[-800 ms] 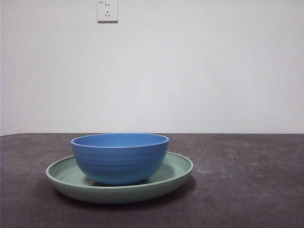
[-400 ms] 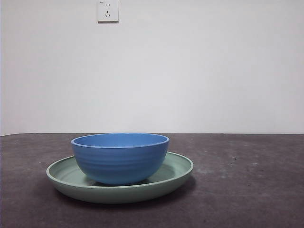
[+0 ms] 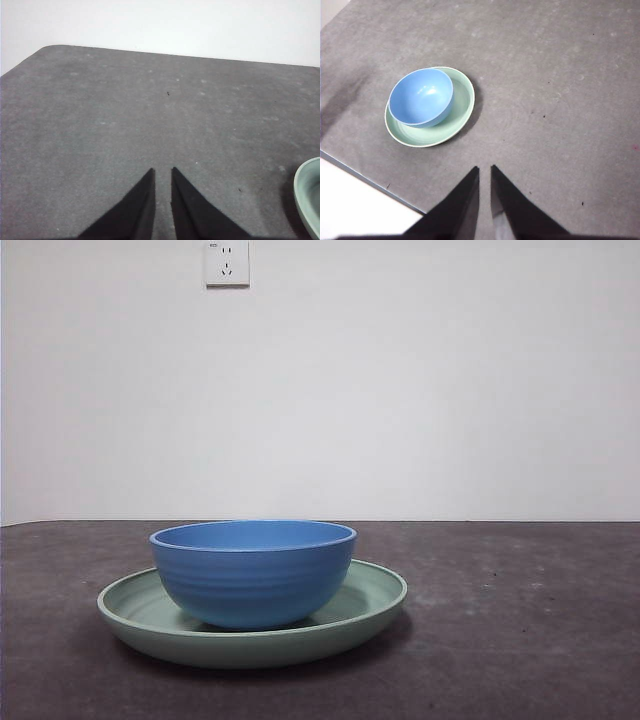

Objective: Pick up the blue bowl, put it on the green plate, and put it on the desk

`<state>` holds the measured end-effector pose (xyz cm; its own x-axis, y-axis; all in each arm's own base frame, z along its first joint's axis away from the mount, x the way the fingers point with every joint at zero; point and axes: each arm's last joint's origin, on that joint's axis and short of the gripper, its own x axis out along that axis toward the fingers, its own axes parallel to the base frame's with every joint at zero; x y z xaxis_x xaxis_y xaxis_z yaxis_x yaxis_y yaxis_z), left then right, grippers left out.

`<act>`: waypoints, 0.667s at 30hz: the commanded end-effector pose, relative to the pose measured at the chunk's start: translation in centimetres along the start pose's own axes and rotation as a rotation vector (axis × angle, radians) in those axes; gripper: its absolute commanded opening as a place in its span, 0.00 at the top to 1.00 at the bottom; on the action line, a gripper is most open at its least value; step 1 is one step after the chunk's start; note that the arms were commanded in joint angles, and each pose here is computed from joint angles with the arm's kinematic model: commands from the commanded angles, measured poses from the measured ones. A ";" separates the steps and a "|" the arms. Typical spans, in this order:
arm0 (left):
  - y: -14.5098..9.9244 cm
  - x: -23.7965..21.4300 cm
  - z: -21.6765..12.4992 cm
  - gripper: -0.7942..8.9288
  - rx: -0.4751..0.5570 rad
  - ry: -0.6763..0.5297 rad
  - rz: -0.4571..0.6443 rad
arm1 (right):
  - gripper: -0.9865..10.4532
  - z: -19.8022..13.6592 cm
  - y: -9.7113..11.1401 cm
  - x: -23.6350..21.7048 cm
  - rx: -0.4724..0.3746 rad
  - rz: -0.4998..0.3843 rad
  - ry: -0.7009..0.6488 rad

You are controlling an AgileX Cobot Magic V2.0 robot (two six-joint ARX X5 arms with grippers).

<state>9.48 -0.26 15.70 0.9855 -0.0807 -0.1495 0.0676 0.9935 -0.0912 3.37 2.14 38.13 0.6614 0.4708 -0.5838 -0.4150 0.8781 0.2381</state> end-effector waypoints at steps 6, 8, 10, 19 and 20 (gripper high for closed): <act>0.1 0.2 -0.7 0.86 -0.010 0.027 0.005 | 0.88 -2.1 -2.0 2.5 -0.041 -0.187 -0.310; 0.1 0.2 -0.7 0.86 -0.010 0.027 0.005 | 0.88 -3.9 -3.3 4.7 -0.042 -0.262 -0.458; 0.1 0.2 -0.7 0.86 -0.010 0.027 0.005 | 0.88 -6.2 -4.8 7.3 -0.041 -0.344 -0.595; 0.1 0.2 -0.7 0.86 -0.010 0.029 0.005 | 0.88 -12.9 -9.6 14.9 0.031 -0.510 -0.552; 0.1 0.2 -0.7 0.86 -0.010 0.029 0.005 | 0.88 -13.3 -9.9 15.2 0.034 -0.518 -0.539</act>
<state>9.48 -0.26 15.69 0.9853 -0.0807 -0.1502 0.0674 0.9935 -0.0916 9.25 -0.44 16.03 0.9776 -0.0301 -0.2084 0.0478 0.9956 0.0807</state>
